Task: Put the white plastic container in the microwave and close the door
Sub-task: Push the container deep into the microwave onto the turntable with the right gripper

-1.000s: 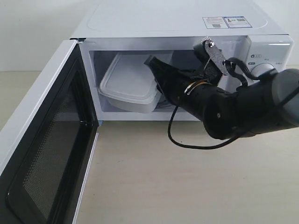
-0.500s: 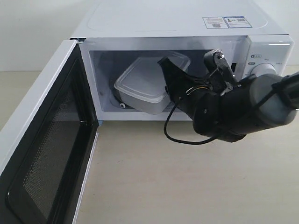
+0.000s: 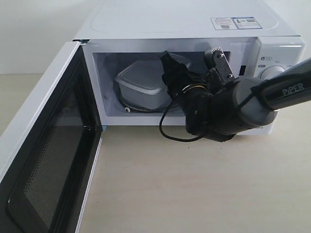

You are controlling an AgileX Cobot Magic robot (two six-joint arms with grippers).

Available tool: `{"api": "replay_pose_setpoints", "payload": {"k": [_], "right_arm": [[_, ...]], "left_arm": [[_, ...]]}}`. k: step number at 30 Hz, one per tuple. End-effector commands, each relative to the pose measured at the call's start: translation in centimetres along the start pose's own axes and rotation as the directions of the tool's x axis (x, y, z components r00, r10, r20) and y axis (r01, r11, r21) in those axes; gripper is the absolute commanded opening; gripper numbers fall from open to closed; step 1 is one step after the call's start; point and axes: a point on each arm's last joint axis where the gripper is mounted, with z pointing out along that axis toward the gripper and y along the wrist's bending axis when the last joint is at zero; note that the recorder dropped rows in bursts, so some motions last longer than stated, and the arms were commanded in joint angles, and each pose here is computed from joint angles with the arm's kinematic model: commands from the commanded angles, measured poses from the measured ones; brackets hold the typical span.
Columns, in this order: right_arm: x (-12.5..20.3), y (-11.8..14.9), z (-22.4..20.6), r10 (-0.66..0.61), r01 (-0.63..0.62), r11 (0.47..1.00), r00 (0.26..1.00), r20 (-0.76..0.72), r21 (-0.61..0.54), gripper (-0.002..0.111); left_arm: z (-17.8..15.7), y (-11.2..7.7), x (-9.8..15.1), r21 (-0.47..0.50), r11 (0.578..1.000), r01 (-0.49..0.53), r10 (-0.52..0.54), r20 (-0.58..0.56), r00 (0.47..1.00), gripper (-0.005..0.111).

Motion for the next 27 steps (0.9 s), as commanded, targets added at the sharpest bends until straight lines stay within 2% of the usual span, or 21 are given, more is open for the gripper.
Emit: {"api": "replay_pose_setpoints", "payload": {"k": [1,3,6,7,9,10,12,13,16,18,22,27], "right_arm": [[-0.1,0.5,-0.1,-0.022,0.021,1.0,1.0,-0.017,-0.02,0.033],[0.1,0.6,-0.5,-0.067,0.066,0.998,0.996,-0.061,-0.011,0.022],[0.3,0.5,-1.7,-0.25,0.249,0.968,0.955,-0.161,-0.023,0.0],[0.4,0.6,-2.2,-0.327,0.326,0.945,0.924,-0.201,-0.039,0.0],[0.7,0.7,-3.0,-0.482,0.475,0.875,0.839,-0.253,-0.093,0.0],[0.9,0.8,-3.2,-0.598,0.58,0.8,0.755,-0.268,-0.153,0.0],[1.3,1.0,-3.3,-0.738,0.7,0.674,0.628,-0.246,-0.236,0.0],[1.4,1.0,-3.4,-0.805,0.756,0.593,0.551,-0.22,-0.277,0.0],[1.4,0.9,-3.1,-0.871,0.819,0.491,0.46,-0.171,-0.296,0.0],[1.5,0.3,-2.8,-0.88,0.835,0.475,0.445,-0.169,-0.277,0.0],[1.6,-1.0,-1.8,-0.876,0.842,0.482,0.46,-0.146,-0.242,0.0],[2.0,-0.7,-0.5,-0.875,0.843,0.483,0.474,-0.099,-0.237,0.0]], "left_arm": [[0.0,0.0,0.1,-0.004,1.0,0.009,-0.009,0.0,1.0,0.004],[0.0,0.0,0.1,-0.004,1.0,0.009,-0.009,0.0,1.0,0.004],[0.0,0.0,0.1,-0.004,1.0,0.009,-0.009,0.0,1.0,0.004],[0.0,0.0,0.1,-0.004,1.0,0.009,-0.009,0.0,1.0,0.004],[0.0,0.0,0.1,-0.004,1.0,0.009,-0.009,0.0,1.0,0.004],[0.0,0.0,0.1,-0.004,1.0,0.009,-0.009,0.0,1.0,0.004],[0.0,0.0,0.1,-0.004,1.0,0.009,-0.009,0.0,1.0,0.004],[0.0,0.0,0.1,-0.004,1.0,0.009,-0.009,0.0,1.0,0.004],[0.0,0.0,0.1,-0.004,1.0,0.009,-0.009,0.0,1.0,0.004],[0.0,0.0,0.1,-0.004,1.0,0.009,-0.009,0.0,1.0,0.004],[0.0,0.0,0.1,-0.004,1.0,0.009,-0.009,0.0,1.0,0.004],[0.0,0.0,0.1,-0.004,1.0,0.009,-0.009,0.0,1.0,0.004]]}}
